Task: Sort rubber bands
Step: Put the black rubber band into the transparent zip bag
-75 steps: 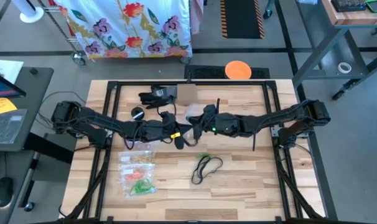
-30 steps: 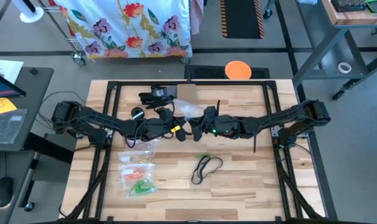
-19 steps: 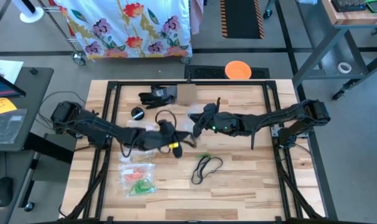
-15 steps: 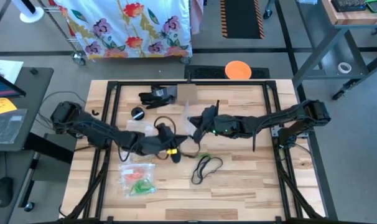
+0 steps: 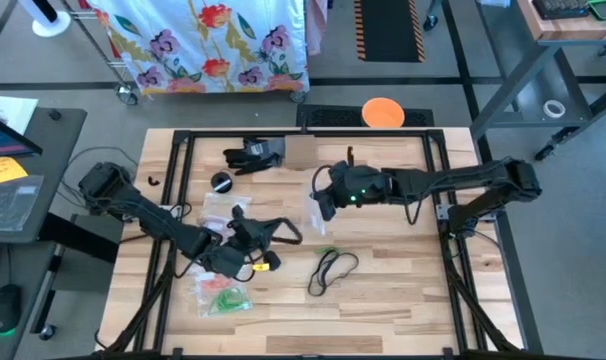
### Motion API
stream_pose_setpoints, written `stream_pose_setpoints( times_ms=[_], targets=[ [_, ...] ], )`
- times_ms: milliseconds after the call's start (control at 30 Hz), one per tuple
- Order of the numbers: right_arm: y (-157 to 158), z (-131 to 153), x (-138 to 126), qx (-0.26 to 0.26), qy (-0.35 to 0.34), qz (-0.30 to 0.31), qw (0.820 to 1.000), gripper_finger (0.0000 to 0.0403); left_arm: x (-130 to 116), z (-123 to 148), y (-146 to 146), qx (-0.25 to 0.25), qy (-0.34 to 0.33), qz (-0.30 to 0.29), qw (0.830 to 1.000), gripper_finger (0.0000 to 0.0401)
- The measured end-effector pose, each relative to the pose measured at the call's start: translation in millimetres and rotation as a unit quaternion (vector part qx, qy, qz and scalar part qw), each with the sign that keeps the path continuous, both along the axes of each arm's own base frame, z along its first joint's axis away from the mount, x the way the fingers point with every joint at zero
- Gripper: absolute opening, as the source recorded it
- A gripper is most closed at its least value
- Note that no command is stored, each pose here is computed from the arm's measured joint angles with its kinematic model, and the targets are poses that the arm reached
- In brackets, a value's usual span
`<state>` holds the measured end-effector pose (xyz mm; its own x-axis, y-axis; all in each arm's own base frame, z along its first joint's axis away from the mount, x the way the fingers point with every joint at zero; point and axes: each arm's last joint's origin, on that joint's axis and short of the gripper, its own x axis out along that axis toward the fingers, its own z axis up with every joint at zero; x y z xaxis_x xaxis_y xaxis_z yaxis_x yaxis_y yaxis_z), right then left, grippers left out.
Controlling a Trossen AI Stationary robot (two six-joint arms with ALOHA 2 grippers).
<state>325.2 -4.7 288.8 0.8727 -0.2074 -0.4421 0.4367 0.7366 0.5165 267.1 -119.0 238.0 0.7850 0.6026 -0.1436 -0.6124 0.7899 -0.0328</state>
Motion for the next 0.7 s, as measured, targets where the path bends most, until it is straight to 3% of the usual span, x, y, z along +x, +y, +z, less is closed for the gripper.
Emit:
stream_pose_setpoints(
  times_ms=[200,333,433,600,700],
  targets=[
    [11,9,3,0.097,-0.009,0.082,0.992,0.0003,-3,0,0,0.067,0.056,-0.008,0.996,0.0000],
    [15,23,5,0.096,-0.025,0.086,0.991,0.0001,0,-15,-15,0.155,0.137,-0.072,0.976,0.0000],
    [12,35,7,0.080,-0.043,0.088,0.992,0.0001,2,-24,-32,0.203,0.159,-0.142,0.956,0.0000],
    [2,47,8,0.068,-0.049,0.077,0.993,0.0001,6,-27,-43,0.219,0.153,-0.257,0.929,0.0000],
    [-2,49,8,0.064,-0.048,0.072,0.994,0.0001,11,-28,-38,0.185,0.143,-0.282,0.931,0.0000]
  ],
)
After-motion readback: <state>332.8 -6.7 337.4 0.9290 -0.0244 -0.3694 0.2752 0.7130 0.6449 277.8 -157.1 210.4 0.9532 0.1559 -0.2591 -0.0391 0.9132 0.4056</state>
